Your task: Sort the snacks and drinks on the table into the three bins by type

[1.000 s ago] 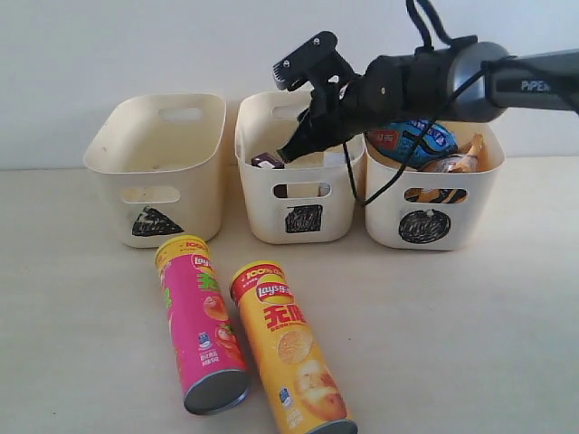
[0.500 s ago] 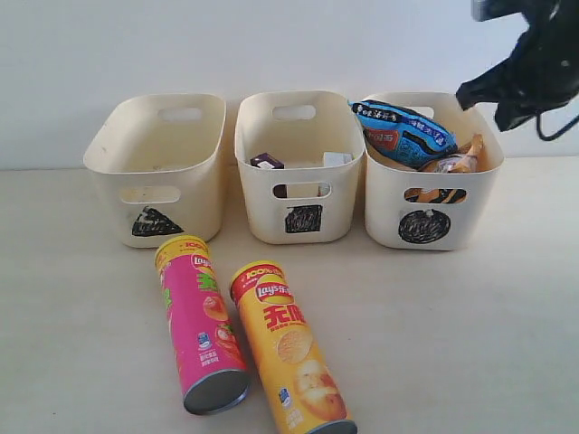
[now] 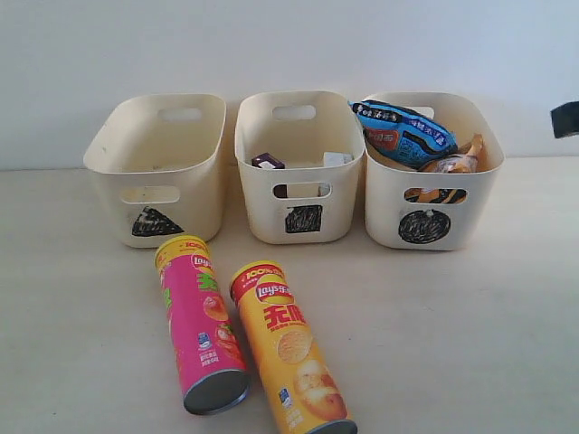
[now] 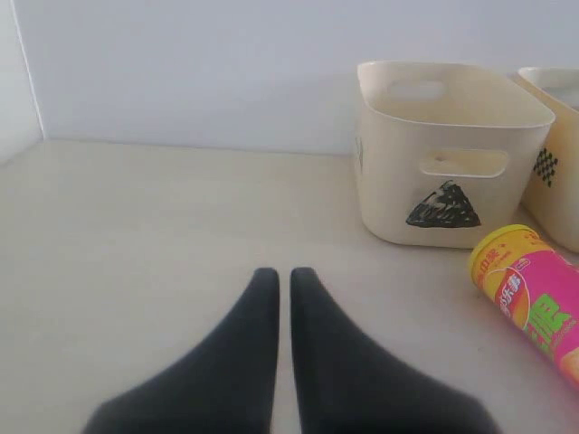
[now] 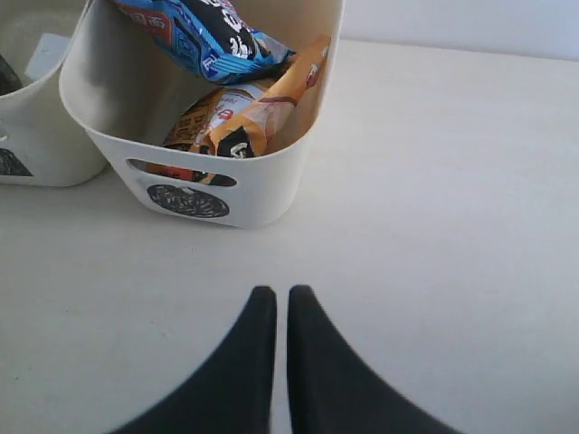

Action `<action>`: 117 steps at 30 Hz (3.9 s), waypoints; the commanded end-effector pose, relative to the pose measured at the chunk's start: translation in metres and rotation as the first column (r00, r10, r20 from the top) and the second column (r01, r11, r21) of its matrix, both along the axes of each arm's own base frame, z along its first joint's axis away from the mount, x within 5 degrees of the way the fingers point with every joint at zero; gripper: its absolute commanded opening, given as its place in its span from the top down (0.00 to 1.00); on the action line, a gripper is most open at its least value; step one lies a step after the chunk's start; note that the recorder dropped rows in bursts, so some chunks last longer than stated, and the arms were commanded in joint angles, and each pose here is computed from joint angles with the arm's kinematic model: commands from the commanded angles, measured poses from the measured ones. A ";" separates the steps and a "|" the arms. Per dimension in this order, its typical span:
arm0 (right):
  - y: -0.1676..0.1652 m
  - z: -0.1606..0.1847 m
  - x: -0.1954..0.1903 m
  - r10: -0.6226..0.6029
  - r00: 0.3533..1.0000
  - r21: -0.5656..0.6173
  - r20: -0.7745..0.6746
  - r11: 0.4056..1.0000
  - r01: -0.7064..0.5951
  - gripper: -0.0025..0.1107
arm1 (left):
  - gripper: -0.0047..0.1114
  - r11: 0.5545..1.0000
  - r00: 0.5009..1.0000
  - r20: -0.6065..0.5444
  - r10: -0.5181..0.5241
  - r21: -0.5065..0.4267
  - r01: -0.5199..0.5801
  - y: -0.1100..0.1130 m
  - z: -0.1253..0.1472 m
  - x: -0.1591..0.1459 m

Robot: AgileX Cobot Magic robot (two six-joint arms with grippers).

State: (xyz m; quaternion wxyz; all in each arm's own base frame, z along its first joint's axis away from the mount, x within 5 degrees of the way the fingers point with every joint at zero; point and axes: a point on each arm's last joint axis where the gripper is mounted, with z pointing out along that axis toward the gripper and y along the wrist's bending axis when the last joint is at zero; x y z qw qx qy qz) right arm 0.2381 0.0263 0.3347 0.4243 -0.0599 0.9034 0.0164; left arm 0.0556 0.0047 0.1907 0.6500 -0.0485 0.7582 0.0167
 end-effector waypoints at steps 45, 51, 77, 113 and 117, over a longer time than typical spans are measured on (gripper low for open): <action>-0.026 -0.097 -0.191 -0.071 0.849 0.015 0.524 0.997 0.074 0.97 | 0.93 1.000 1.000 0.009 -0.005 -0.004 0.005 0.000 0.001 0.000; -0.026 -0.131 -0.187 -0.094 0.873 0.044 0.479 0.996 0.083 0.97 | 0.93 1.000 1.000 0.014 -0.004 -0.004 0.004 0.000 0.002 0.000; -0.026 -0.151 -0.184 -0.109 0.893 0.065 0.436 0.994 0.089 0.97 | 0.93 1.000 1.000 0.014 -0.004 -0.004 0.004 0.000 0.002 0.000; -0.026 -0.151 -0.184 -0.110 0.893 0.067 0.436 0.994 0.090 0.97 | 0.93 0.868 0.698 0.716 -0.012 -0.340 0.363 -0.007 0.147 0.001; -0.026 -0.151 -0.184 -0.110 0.893 0.067 0.436 0.994 0.090 0.97 | 0.93 0.979 0.919 0.374 -0.121 -0.110 0.174 -0.008 0.163 0.059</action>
